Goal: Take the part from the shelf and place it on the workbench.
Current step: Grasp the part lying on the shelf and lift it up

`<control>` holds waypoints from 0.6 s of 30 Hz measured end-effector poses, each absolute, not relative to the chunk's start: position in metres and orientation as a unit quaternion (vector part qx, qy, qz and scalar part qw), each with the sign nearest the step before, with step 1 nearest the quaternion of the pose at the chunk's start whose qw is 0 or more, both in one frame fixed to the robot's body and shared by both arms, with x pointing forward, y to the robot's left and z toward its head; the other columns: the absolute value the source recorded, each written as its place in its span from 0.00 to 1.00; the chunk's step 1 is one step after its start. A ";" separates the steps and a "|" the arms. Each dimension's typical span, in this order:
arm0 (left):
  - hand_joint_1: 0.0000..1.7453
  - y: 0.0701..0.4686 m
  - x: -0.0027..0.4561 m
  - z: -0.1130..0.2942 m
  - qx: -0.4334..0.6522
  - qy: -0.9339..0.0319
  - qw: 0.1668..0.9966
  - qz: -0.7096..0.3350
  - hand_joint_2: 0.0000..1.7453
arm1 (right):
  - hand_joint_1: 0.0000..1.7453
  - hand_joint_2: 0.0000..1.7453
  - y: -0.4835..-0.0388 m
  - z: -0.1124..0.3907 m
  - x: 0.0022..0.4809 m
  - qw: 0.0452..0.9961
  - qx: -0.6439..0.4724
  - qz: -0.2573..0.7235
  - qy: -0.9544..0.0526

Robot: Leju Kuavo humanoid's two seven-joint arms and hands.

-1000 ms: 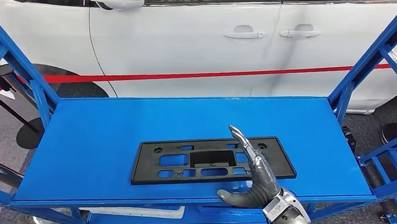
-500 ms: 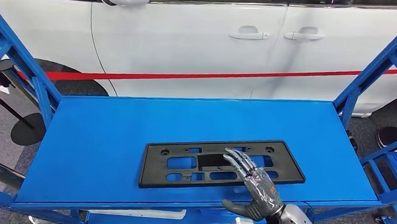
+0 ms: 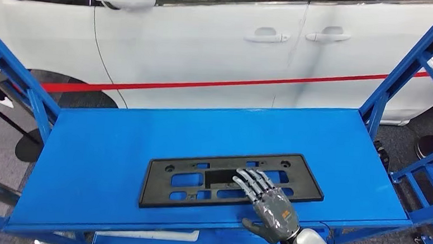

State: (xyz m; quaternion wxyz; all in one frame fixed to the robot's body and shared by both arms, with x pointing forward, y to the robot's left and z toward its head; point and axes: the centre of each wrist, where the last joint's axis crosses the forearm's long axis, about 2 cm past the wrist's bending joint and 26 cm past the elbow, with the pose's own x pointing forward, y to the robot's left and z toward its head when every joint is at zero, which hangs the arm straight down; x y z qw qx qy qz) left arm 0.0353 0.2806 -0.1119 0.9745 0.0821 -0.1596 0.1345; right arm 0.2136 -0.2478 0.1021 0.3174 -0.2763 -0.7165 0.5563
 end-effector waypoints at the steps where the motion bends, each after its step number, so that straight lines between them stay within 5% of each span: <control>1: 0.00 0.281 0.036 -0.112 0.082 -0.160 0.975 0.133 0.00 | 0.00 1.00 -0.245 0.101 0.215 0.313 -0.278 0.557 -0.717; 18: 0.00 0.281 0.037 -0.112 0.089 -0.171 0.973 0.126 0.00 | 0.00 1.00 -0.196 0.087 0.249 0.266 -0.302 0.570 -0.716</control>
